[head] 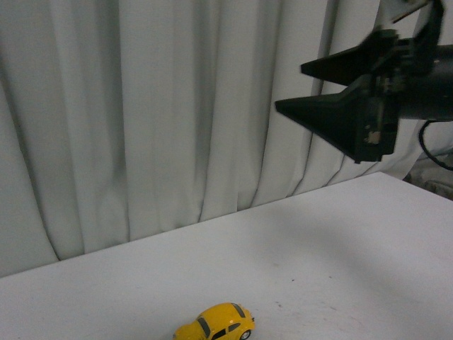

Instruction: Wind up and store yellow beetle toy

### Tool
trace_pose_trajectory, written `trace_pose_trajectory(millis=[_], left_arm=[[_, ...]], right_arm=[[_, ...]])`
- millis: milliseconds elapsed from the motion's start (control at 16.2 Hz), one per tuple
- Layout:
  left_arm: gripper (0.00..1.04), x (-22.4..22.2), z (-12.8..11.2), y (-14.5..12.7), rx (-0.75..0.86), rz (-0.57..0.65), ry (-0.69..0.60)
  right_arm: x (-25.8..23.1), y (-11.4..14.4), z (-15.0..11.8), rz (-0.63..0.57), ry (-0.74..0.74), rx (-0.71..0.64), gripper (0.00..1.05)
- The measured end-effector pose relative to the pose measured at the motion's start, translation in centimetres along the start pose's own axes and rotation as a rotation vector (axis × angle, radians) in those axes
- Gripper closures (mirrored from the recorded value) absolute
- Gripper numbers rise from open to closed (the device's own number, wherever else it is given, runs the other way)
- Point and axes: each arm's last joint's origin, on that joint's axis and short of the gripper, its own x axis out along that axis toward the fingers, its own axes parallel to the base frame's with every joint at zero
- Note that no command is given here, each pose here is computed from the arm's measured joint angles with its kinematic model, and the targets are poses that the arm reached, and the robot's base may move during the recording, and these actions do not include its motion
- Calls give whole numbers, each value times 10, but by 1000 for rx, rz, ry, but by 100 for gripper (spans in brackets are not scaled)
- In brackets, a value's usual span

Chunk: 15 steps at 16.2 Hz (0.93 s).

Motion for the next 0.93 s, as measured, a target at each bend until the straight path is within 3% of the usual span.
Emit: trace_pose_trajectory(millis=[247,556,680,927], left_arm=[[7,0,0,0,0,0,0],[7,0,0,0,0,0,0],[7,0,0,0,0,0,0],[7,0,0,0,0,0,0]], right_arm=[[53,5,-9,246,204,-76,7],[108,21,-46,612,610,-293,7],[129,26,-71,695,700,-367,7],[158,39,-97,799,776,-405,7]])
